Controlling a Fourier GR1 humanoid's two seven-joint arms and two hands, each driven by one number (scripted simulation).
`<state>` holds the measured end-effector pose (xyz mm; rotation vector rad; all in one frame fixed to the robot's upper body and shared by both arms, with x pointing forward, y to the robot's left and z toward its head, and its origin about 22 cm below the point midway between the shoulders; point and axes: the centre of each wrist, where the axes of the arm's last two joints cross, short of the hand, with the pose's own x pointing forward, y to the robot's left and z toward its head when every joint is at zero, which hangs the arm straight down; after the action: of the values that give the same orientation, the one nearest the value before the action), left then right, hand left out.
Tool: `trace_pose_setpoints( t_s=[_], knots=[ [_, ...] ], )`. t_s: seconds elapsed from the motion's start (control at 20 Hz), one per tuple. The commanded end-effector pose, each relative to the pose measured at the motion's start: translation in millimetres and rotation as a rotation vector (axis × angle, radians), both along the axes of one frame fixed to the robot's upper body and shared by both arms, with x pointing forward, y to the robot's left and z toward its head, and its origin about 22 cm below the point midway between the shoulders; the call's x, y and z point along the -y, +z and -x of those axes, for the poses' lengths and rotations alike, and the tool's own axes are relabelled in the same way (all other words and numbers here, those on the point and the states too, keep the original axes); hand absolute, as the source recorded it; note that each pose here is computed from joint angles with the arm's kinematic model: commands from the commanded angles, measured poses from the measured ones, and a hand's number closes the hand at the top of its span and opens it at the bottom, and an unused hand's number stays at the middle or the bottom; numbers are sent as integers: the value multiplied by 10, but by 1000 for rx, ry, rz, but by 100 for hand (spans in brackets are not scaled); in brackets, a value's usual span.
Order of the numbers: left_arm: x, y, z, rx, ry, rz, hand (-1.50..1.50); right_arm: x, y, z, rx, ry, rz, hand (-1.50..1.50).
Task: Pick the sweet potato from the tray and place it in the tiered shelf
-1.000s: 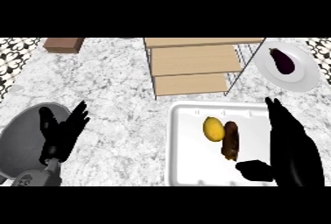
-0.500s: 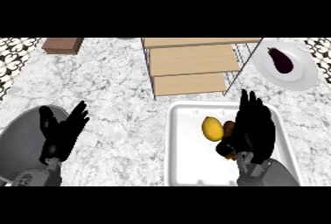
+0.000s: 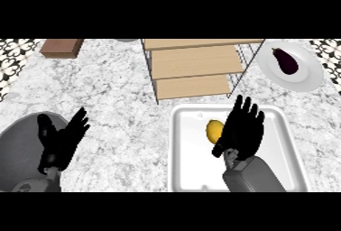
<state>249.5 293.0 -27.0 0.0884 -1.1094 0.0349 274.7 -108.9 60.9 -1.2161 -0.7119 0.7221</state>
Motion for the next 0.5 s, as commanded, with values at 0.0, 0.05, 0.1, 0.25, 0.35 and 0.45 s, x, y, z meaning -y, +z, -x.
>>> trace_pose_setpoints(
  t_s=[0.0, 0.05, 0.1, 0.25, 0.35, 0.45],
  knots=[
    [11, -117, 154, -14, 4, 3, 0, -113, 7, -71, -86, -219, 97, -150],
    [103, -42, -7, -2, 2, 1, 0, -216, -11, -56, -72, -216, 103, -150],
    [126, -63, -3, -2, -6, 5, 0, -189, -183, -11, -96, -213, 122, -150],
    [6, -6, 40, -2, -16, 22, 0, -138, -164, -56, -97, -222, 127, -150],
    [2, 7, -52, 0, -7, 2, 0, -98, -365, 19, -105, -220, 118, -150],
    [13, -41, -2, 2, -5, 11, 0, -215, -252, -113, -85, -239, 122, -150]
  ],
)
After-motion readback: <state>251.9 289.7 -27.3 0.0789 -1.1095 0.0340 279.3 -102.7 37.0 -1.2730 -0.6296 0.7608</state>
